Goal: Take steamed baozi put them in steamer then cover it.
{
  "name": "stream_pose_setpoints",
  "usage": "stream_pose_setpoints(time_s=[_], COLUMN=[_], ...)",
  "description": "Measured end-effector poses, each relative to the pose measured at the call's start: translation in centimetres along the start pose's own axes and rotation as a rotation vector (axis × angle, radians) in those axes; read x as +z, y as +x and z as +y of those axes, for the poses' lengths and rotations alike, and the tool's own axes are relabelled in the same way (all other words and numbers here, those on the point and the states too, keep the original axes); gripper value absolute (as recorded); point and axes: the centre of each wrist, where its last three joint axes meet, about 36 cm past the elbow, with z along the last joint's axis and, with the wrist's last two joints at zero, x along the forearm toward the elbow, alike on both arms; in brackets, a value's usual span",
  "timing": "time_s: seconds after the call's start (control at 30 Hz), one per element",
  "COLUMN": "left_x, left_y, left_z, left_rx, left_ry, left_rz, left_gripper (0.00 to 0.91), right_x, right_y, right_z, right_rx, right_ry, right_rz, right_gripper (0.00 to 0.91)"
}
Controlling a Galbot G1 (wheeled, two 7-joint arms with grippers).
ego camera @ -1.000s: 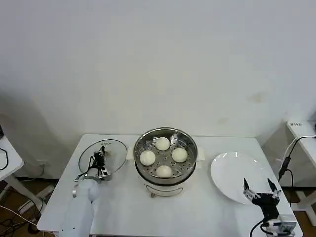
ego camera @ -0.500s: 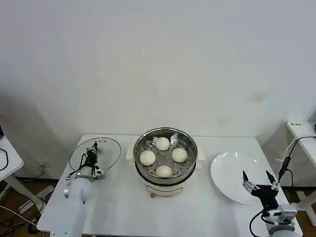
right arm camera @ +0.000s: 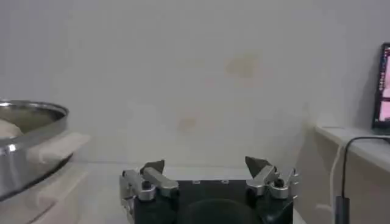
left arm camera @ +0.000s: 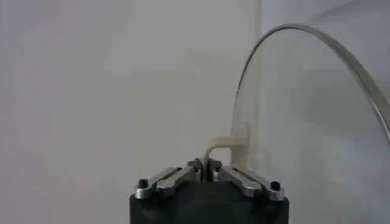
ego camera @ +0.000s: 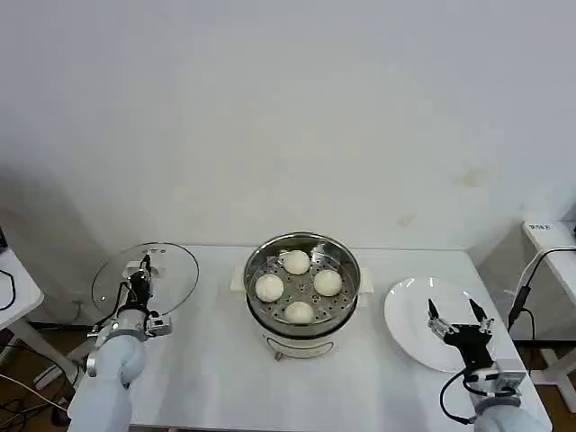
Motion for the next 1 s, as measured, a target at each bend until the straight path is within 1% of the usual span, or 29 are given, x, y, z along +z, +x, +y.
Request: stream_pose_setpoints(time_s=[0.13,0.27,0.4,0.57,0.73,1.0], left_x=[-0.6,-2.6,-6.2,-10.8,-15.4,-22.5], left_y=[1.5,2.8,4.2,5.4,6.1,7.3], left_z=[2.4,5.3,8.2,10.5,12.0,14.0], left_rx=[-0.054,-0.123,-0.168,-0.18,-0.184,-0.189], left_ry=[0.006,-0.007,-0.009,0.003,0.03,0.09], left_rz=[-0.011,-0.008,-0.005,-0.006,-0.028,-0.107], left_gripper=[0.0,0.0,0.0,0.0,0.0,0.0], right_x=[0.2,0.2,0.0,-0.1,-0.3,-0.3], right_y=[0.0,0.3,0.7,1.4,2.0,2.2], right_z=[0.3,0.6,0.8,1.3,1.5,1.3], right_rx=[-0.008,-0.008,-0.003,0.0,0.013,0.039], right_ry=[0.007,0.012,0.019,0.021,0.028,0.032], right_rz=[0.006,0.01,0.01,0.007,0.002,-0.001], right_gripper=[0.907,0.907,0.907,0.907,0.907,0.907])
